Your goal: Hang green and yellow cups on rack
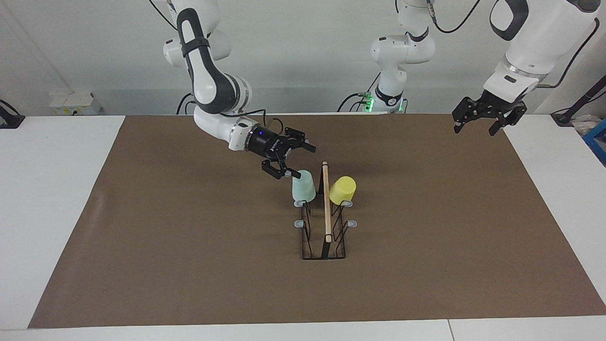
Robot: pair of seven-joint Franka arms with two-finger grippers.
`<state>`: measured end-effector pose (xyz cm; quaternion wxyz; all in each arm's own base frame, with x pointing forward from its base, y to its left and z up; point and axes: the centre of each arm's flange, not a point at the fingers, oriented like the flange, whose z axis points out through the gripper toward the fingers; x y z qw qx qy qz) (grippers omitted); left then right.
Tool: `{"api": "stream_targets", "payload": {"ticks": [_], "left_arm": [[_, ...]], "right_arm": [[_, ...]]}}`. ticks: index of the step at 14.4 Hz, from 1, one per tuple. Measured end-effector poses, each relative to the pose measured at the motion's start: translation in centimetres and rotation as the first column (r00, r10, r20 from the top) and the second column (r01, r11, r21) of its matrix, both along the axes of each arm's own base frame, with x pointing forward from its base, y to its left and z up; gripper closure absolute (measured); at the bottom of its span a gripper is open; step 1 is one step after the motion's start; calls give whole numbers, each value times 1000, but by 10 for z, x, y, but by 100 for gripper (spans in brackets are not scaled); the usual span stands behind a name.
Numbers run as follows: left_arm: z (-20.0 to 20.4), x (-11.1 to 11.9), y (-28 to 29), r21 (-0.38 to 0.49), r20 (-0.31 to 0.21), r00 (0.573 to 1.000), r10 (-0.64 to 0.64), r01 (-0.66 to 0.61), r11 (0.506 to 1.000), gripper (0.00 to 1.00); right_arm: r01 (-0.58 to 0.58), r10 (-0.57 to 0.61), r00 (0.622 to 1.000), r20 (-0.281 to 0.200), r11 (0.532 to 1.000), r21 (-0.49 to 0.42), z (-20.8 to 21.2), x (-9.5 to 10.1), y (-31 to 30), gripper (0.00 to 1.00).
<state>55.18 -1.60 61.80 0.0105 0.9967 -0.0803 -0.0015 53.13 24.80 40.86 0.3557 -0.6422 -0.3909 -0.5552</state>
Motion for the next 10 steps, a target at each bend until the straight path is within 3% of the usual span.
{"api": "stream_targets", "payload": {"ticks": [5, 10], "left_arm": [[1, -1, 2, 0, 2, 1000, 3, -3, 1000, 0], [1, -1, 2, 0, 2, 1000, 3, -3, 1000, 0]], "right_arm": [[-79, 86, 996, 17, 967, -243, 45, 31, -66, 0], [-231, 220, 973, -76, 878, -420, 76, 26, -120, 0]]}}
